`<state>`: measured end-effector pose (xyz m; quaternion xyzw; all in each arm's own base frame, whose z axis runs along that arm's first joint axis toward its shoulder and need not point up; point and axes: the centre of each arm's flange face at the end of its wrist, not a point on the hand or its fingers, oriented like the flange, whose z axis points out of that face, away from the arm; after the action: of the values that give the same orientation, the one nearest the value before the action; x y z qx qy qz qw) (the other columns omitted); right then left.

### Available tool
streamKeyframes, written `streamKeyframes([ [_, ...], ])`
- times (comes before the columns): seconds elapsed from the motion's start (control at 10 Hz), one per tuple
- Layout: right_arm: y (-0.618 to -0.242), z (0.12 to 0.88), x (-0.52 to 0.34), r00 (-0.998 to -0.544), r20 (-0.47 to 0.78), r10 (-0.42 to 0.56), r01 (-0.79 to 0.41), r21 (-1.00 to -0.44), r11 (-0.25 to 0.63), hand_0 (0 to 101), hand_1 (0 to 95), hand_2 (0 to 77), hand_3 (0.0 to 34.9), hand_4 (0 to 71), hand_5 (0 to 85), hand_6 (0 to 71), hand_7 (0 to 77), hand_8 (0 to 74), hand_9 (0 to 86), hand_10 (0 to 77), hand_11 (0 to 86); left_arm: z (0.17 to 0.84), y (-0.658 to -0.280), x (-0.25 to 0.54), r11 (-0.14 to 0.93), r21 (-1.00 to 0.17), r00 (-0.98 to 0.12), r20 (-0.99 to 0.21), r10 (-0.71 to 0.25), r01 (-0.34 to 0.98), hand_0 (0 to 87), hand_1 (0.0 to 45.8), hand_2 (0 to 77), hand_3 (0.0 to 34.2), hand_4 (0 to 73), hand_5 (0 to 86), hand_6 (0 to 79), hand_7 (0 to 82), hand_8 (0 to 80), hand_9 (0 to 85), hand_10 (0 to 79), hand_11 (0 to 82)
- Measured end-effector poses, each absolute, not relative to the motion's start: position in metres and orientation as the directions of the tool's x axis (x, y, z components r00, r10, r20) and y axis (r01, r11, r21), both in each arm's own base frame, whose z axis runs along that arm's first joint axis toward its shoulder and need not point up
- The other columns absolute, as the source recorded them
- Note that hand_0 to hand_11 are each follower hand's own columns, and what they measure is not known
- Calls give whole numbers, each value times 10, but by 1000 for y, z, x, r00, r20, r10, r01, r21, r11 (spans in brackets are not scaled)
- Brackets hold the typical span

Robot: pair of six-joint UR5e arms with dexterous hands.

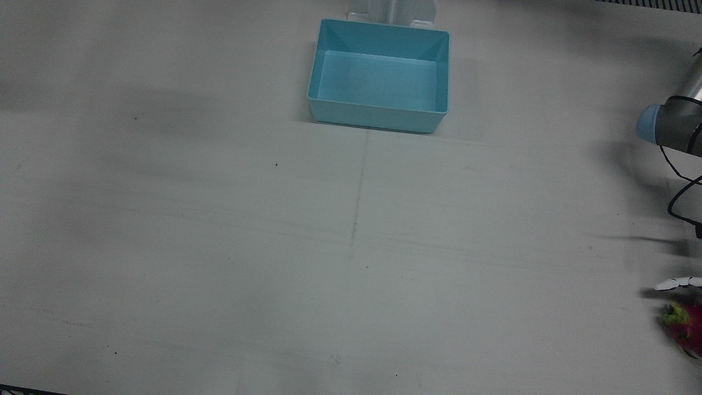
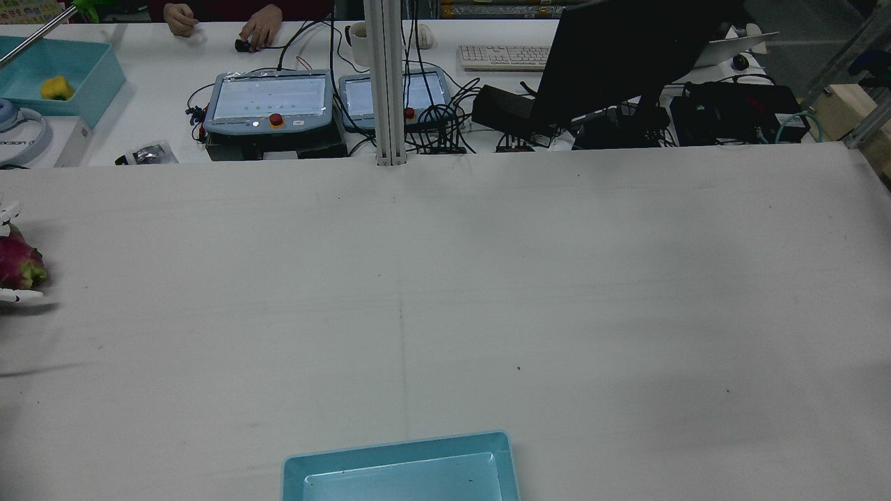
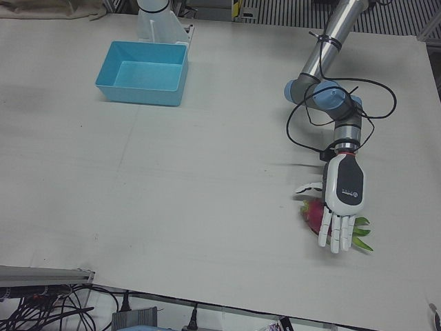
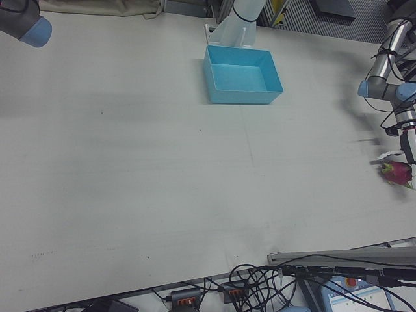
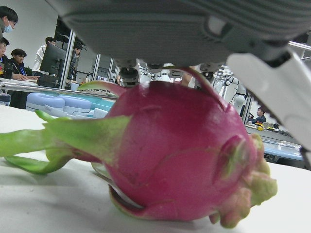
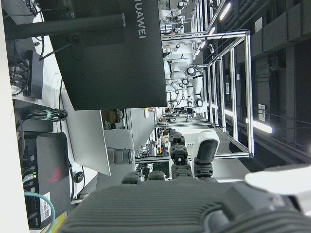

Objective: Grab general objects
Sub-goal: 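Slide the left hand's fingers around the dragon fruit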

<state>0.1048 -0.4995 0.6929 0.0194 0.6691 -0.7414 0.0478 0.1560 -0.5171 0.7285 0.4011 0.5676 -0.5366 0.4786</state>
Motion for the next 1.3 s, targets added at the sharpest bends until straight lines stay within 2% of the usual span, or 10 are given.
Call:
streamKeyframes([
  [0.7, -500, 693, 105, -995, -93, -45, 97, -990, -100, 2, 54, 16, 0, 0, 742, 0, 0, 0, 11, 0, 5, 734, -520, 158, 103, -215, -211, -976, -54, 971, 513, 0, 136, 0, 65, 22, 16, 44, 11, 11, 153, 11],
  [0.8, -500, 693, 105, -995, -93, -45, 97, -990, -100, 2, 54, 16, 0, 0, 742, 0, 0, 0, 11, 0, 11, 734, -521, 159, 103, -213, -208, -977, -52, 972, 508, 0, 169, 0, 82, 22, 16, 44, 16, 11, 153, 11],
  [0.9, -500, 693, 105, -995, -93, -45, 97, -990, -100, 2, 54, 16, 0, 0, 742, 0, 0, 0, 11, 0, 5, 735, -521, 159, 104, -211, -207, -977, -50, 972, 495, 0, 267, 0, 125, 87, 44, 82, 16, 11, 153, 5],
  [1.0, -500, 693, 105, -995, -93, -45, 97, -990, -100, 2, 54, 16, 0, 0, 742, 0, 0, 0, 11, 0, 5, 737, -521, 159, 104, -210, -206, -977, -49, 972, 495, 0, 267, 0, 125, 87, 44, 82, 16, 11, 153, 5],
  [1.1, -500, 693, 105, -995, -93, -45, 97, -990, -100, 2, 54, 16, 0, 0, 742, 0, 0, 0, 11, 0, 5, 740, -521, 159, 103, -210, -206, -977, -48, 972, 487, 0, 360, 0, 131, 87, 55, 131, 16, 11, 153, 5],
  [1.2, -500, 693, 105, -995, -93, -45, 97, -990, -100, 2, 54, 16, 0, 0, 742, 0, 0, 0, 11, 0, 5, 742, -521, 158, 103, -209, -205, -978, -48, 973, 486, 0, 485, 0, 142, 87, 55, 136, 44, 11, 147, 5],
  [1.3, -499, 693, 105, -995, -93, -45, 97, -990, -100, 2, 54, 16, 0, 0, 742, 0, 0, 0, 11, 0, 5, 743, -521, 159, 103, -206, -202, -978, -47, 973, 486, 0, 485, 0, 142, 87, 55, 136, 44, 11, 147, 5],
])
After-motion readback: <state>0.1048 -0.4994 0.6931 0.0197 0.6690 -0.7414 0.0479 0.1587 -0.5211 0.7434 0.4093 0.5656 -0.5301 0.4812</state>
